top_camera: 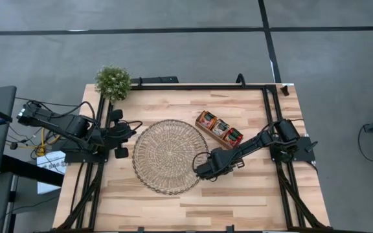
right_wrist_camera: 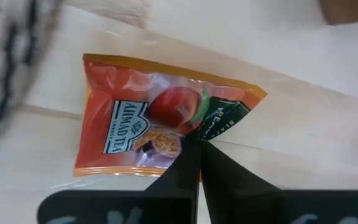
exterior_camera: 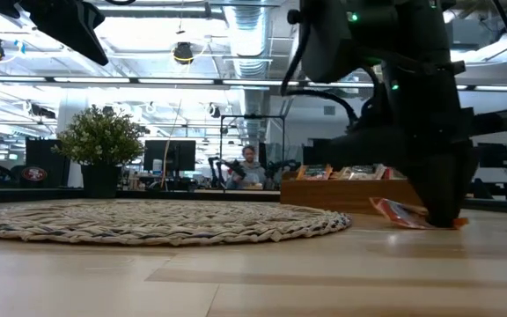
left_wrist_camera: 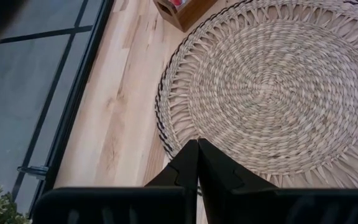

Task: Pick & Place Tea
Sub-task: Put the orange tea bag into the left section of the wooden organizer

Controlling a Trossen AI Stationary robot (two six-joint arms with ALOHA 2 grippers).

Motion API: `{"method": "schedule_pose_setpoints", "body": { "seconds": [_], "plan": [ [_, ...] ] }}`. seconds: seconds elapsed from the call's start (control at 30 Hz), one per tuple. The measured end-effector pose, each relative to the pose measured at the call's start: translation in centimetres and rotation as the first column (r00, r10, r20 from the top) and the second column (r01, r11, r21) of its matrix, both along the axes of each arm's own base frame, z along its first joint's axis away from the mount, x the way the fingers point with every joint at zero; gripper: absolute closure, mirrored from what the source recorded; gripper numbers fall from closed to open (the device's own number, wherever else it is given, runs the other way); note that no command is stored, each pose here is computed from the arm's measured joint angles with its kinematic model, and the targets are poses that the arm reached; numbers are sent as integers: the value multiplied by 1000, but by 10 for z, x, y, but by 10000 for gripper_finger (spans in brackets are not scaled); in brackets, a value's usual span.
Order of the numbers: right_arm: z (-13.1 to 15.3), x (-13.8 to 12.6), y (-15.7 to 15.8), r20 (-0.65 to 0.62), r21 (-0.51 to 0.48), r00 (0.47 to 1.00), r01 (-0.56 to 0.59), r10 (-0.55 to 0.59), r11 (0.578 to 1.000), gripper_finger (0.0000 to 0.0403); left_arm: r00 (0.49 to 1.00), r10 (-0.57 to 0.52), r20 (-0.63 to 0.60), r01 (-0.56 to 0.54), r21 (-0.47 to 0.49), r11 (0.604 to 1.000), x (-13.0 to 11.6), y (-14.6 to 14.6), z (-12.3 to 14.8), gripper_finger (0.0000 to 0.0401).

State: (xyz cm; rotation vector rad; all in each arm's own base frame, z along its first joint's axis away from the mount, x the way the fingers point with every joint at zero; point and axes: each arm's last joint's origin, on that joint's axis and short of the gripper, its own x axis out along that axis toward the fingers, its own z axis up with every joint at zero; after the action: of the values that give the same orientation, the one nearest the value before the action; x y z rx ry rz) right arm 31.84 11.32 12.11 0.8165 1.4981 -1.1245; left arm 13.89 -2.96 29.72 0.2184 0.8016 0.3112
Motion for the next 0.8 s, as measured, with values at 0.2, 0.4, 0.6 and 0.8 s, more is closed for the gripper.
{"method": "schedule_pose_setpoints", "body": {
  "seconds": [0.2,0.4,0.6,0.8],
  "plan": [
    [9,-2,0,-67,-24,997,-36,34,999,402,1000,0,2,0,-1,1000,0,0,0,401],
    [54,13,3,-96,-36,977,-195,191,980,403,1000,0,3,0,-1,1000,0,0,0,401],
    [113,30,-6,-62,-124,944,-330,325,936,403,1000,-4,21,4,-3,1000,2,-1,1,401],
    [144,52,-53,-29,-222,874,-479,486,849,403,998,-25,50,25,5,1000,5,-2,4,401]
  ]
}}
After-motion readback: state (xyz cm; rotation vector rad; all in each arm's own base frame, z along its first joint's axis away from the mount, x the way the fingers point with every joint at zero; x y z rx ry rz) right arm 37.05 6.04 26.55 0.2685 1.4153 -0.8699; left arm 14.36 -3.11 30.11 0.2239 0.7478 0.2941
